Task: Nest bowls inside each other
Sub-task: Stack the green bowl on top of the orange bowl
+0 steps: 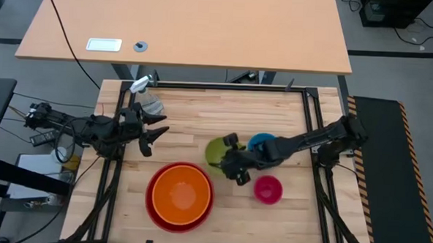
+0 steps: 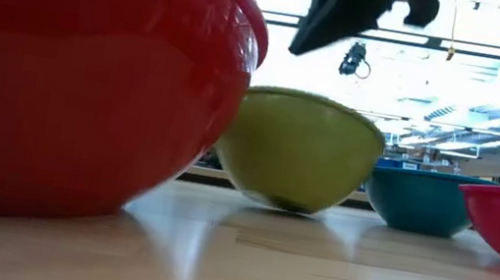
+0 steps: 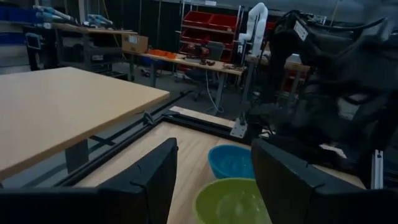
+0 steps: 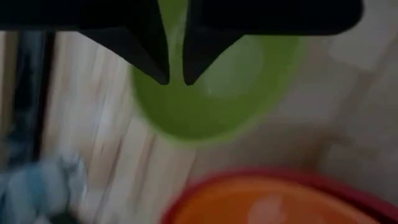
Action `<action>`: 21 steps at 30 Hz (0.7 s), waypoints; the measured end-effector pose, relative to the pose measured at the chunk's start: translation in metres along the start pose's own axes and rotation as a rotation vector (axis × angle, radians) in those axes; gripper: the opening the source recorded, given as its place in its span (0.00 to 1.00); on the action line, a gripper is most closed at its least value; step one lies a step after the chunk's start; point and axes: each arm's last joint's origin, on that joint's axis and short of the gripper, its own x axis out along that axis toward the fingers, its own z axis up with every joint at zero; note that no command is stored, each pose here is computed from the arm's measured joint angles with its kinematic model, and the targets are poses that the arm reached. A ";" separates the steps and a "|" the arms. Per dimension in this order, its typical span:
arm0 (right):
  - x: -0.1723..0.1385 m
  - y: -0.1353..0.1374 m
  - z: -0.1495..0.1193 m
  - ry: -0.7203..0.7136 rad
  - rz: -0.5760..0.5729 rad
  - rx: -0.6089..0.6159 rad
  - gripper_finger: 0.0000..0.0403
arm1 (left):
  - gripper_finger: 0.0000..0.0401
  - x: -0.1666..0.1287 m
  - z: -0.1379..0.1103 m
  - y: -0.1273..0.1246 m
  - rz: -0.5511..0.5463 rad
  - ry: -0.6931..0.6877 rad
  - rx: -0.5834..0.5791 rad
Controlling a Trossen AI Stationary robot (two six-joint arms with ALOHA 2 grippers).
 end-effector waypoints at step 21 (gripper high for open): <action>0.052 -0.085 -0.101 0.229 0.115 0.549 0.44 | 0.52 0.001 -0.001 -0.001 -0.003 0.007 0.014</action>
